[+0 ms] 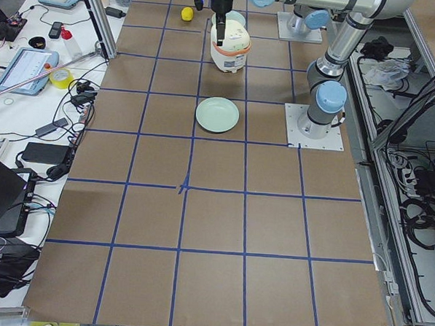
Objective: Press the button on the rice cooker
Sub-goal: 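Move the right gripper over the rice cooker's lid button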
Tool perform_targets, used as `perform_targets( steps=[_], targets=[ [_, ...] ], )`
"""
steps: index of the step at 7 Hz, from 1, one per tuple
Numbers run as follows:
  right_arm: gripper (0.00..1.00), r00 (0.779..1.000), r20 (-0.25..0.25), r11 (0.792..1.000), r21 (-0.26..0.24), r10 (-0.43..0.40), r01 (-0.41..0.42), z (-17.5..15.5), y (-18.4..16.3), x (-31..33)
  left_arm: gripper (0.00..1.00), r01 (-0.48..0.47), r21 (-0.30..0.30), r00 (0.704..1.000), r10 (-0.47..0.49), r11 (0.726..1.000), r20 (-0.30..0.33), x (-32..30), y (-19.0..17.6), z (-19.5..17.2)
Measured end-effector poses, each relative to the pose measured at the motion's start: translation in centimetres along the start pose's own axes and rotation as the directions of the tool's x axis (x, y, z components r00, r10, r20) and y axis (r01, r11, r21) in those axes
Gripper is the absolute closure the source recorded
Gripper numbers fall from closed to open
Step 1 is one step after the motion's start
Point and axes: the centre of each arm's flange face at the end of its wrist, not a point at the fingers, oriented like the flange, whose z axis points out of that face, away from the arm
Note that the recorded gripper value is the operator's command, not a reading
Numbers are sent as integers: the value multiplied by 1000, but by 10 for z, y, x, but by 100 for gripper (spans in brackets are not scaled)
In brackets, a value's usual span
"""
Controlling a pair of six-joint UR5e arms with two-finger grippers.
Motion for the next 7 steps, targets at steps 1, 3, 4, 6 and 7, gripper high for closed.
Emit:
perform_targets(
  steps=[1,3,4,6,7],
  targets=[
    [100,1000,31,1000,-15,2,-1,11,1,-8,0,0,0,1000,0,1000,0,0,0,0],
    [100,998,47,999,-40,30,-28,32,-7,-15,0,0,0,1000,0,1000,0,0,0,0],
    [100,998,45,998,-49,31,-29,42,-10,-23,0,0,0,1000,0,1000,0,0,0,0],
    [100,999,37,997,-76,9,-6,62,-11,-41,0,0,0,1000,0,1000,0,0,0,0],
    [100,999,34,996,-91,6,-3,71,-11,-43,0,0,0,1000,0,1000,0,0,0,0]
  ],
)
